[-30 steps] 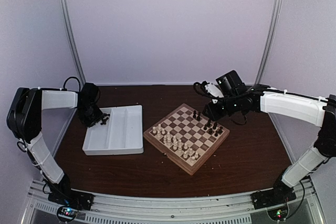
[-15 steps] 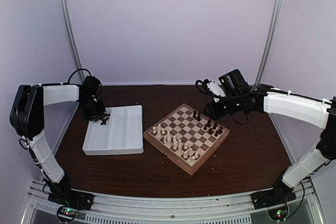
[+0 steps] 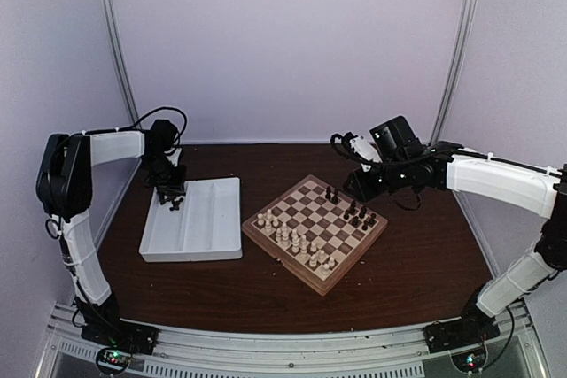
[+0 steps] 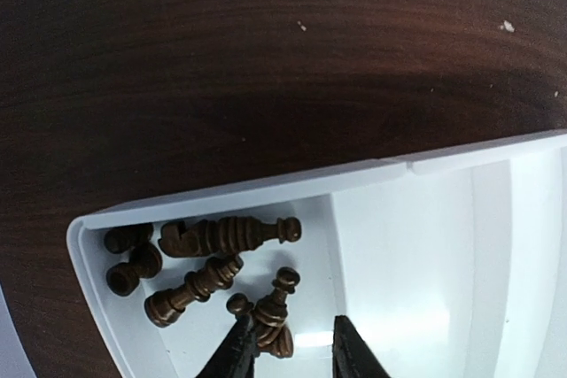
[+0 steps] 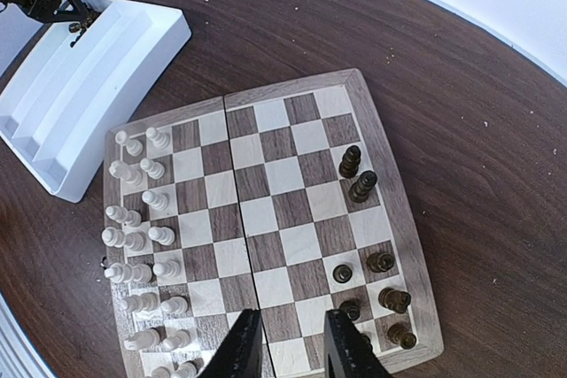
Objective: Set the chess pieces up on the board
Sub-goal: Pick up the chess piece from the storage box.
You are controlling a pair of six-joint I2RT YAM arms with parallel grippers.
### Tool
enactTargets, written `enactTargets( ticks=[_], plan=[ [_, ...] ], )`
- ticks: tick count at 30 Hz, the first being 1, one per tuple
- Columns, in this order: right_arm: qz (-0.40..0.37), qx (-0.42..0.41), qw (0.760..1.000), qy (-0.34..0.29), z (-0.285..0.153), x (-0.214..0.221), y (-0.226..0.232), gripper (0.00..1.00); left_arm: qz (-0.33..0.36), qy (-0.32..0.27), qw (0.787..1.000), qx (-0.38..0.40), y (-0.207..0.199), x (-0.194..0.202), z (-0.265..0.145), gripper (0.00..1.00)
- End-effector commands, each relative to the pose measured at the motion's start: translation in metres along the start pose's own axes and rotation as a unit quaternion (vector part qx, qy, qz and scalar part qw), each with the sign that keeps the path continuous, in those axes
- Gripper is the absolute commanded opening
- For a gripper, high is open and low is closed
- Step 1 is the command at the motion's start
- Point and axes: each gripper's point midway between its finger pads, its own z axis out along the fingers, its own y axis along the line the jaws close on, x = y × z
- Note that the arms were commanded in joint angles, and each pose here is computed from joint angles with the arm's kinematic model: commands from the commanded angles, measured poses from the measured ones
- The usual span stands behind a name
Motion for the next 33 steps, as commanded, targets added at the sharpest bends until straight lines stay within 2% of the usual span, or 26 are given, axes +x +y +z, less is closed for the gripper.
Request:
enactTargets(
  ticks=[1, 14, 21, 24, 29, 33],
  plan=[
    [-0.001, -0.002, 1.000, -0.011, -0.009, -0.005, 0.002, 0.28, 0.067, 0.032, 0.997, 0.004, -0.002, 0.005, 0.007, 0.30],
    [-0.003, -0.001, 1.000, -0.011, -0.008, -0.010, 0.002, 0.28, 0.077, 0.080, 0.994, -0.018, 0.012, 0.022, 0.029, 0.28],
    [-0.002, -0.005, 1.000, -0.010, -0.007, -0.012, 0.004, 0.27, 0.073, 0.099, 0.992, -0.032, 0.019, 0.031, 0.045, 0.34],
    [-0.002, -0.006, 1.000, -0.011, -0.008, -0.011, 0.004, 0.27, 0.069, 0.109, 0.991, -0.026, 0.018, 0.037, 0.049, 0.30],
    [0.000, -0.005, 1.000, -0.010, -0.009, -0.008, 0.004, 0.27, 0.065, 0.113, 0.991, -0.025, 0.018, 0.044, 0.048, 0.15],
    [0.001, -0.006, 1.000, -0.011, -0.010, -0.007, 0.004, 0.26, 0.050, 0.078, 0.996, 0.000, 0.010, 0.042, 0.037, 0.13]
  ],
)
